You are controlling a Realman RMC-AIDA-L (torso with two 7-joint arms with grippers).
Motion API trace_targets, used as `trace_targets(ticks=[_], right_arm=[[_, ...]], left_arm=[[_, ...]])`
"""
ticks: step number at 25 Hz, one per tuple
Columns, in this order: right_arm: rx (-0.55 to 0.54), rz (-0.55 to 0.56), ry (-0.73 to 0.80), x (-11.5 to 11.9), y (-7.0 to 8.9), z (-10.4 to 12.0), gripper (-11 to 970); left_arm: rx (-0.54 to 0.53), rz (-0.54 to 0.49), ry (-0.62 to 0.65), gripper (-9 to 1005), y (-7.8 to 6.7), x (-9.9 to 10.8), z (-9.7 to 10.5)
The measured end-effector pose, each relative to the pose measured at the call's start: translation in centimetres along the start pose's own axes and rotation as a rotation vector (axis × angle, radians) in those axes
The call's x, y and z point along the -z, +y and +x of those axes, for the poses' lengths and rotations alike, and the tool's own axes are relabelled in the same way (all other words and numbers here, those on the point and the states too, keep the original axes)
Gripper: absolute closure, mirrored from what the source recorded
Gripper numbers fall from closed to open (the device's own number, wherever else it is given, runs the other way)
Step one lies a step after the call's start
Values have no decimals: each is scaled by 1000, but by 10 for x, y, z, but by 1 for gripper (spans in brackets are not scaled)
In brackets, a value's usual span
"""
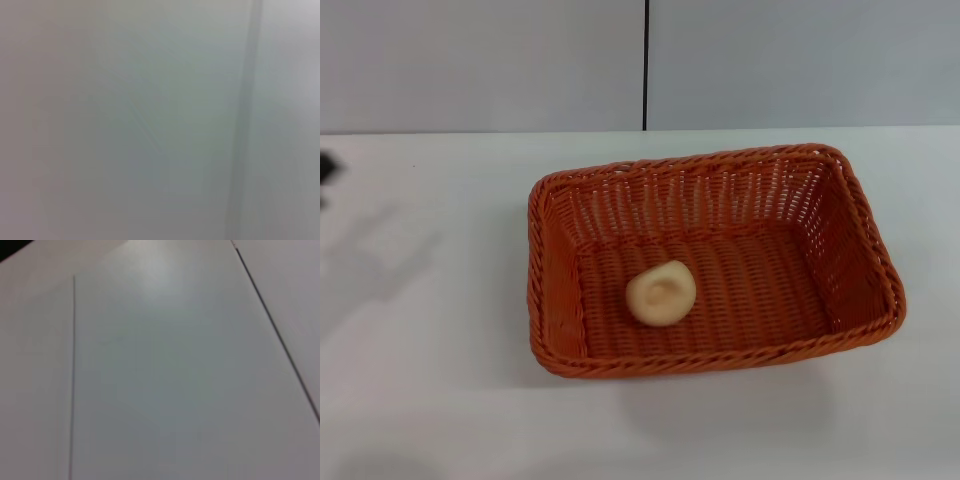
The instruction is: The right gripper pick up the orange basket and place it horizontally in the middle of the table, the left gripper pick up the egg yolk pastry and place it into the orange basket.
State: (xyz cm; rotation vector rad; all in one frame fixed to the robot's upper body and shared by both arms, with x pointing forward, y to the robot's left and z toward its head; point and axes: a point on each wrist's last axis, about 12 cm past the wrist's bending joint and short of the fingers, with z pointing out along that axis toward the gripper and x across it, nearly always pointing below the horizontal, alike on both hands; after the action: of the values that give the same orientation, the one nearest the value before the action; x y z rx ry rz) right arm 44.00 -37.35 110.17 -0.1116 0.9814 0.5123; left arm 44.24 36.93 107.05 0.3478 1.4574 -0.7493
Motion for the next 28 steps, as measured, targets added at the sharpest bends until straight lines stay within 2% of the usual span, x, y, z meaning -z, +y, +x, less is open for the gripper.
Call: trace_targets(ticks=[1,2,4,6,7,8,9,10,12,14,20,28], right_arm=[[16,15,-1,3,0,1,321],[32,35,-2,7,1,2,321],[50,82,-8,16,2,4,321],[60,150,-23,27,3,7,321],[65,183,-33,32,4,8,321],[75,223,-44,38,5,9,321],[88,263,-56,44,6,9,321],[98,298,-65,49,7,9,321],[118,379,-80,60,10,10,321],[129,447,-86,67,12,13,321],[158,529,-76,67,13,21,321],[169,515,-63,46,-2,25,321]], left_arm=[[0,0,0,217,0,0,0],[-38,-150,-55,190,5,33,-6],[-63,-271,-91,163,8,56,-9],[-63,-271,-91,163,8,56,-9],[-76,-316,-101,163,9,63,-10],[-126,-476,-164,163,9,95,-15],[-126,-476,-164,163,9,95,-15],[-146,-541,-194,163,9,107,-18],[-146,-541,-194,163,9,107,-18],[-206,-713,-265,163,8,132,-20],[-208,-791,-277,163,5,142,-13],[-98,-807,-313,163,-8,138,11]])
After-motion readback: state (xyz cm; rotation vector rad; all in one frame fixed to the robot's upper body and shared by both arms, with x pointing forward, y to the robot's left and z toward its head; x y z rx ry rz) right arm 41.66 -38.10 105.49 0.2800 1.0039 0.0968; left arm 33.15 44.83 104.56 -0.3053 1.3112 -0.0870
